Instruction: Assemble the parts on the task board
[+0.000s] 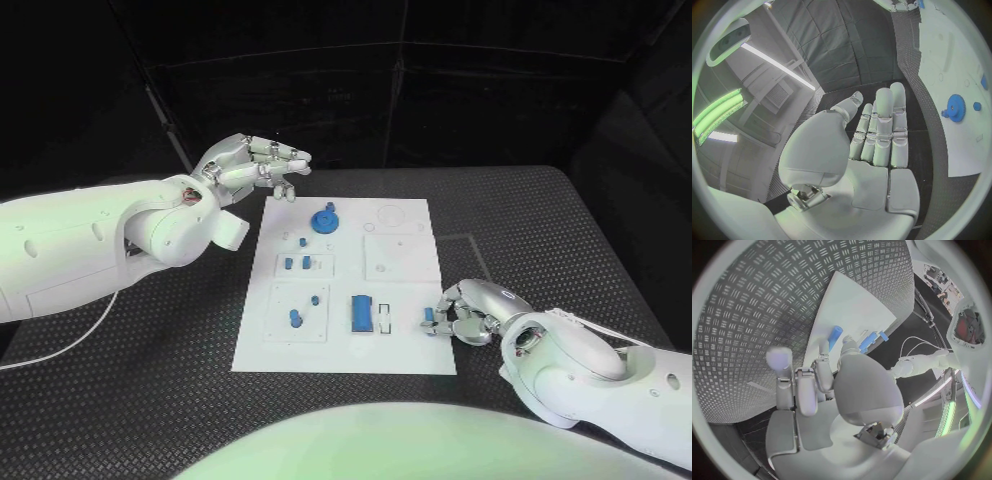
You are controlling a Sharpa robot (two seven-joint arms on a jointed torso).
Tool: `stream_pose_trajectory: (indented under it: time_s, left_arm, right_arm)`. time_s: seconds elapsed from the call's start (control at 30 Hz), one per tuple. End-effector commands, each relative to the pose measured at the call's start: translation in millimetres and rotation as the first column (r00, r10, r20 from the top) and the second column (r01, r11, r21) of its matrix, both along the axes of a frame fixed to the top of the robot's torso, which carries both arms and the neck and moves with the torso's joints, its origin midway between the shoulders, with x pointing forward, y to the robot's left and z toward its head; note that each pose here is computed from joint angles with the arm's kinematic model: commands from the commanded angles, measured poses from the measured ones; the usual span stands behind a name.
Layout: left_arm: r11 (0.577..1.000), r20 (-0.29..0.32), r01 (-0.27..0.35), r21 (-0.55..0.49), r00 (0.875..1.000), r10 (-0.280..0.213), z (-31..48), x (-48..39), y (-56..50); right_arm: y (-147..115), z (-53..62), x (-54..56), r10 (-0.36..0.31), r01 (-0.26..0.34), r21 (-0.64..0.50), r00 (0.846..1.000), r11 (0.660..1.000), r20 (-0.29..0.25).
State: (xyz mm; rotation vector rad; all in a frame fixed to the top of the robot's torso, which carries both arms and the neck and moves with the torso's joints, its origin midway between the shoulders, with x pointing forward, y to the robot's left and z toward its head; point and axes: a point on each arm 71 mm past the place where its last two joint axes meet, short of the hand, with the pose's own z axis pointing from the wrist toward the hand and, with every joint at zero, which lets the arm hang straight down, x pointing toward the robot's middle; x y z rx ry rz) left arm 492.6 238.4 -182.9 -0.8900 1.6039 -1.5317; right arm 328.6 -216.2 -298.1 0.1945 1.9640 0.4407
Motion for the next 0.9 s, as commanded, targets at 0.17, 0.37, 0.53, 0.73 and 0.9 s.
stream_pose_trajectory:
  time_s: [0.17,0.37,0.53,0.73,0.9]
  left_arm:
    - [1.000,0.002,0.009,-0.011,1.000,-0.009,1.4,-0.4,-0.3]
    - [1.000,0.001,0.008,-0.010,1.000,-0.008,1.3,-0.3,0.2]
    - [1.000,0.000,0.010,-0.011,1.000,-0.010,1.2,-0.2,-0.2]
    - [1.000,-0.001,0.011,-0.010,1.000,-0.011,1.1,-0.4,-0.1]
    - [1.000,-0.003,0.013,-0.010,1.000,-0.013,1.0,-0.3,-0.5]
  right_arm:
    - [0.8,-5.3,0.7,0.031,-0.030,-0.051,1.000,0.998,0.007]
    - [3.0,-8.1,3.4,0.046,-0.044,-0.076,0.999,0.996,0.020]
    - [9.9,-8.9,5.6,0.076,-0.071,-0.103,0.996,0.992,0.047]
    - [18.4,-9.1,6.8,0.119,-0.109,-0.137,0.990,0.985,0.072]
    - [20.8,-9.8,7.3,0.141,-0.127,-0.163,0.987,0.978,0.077]
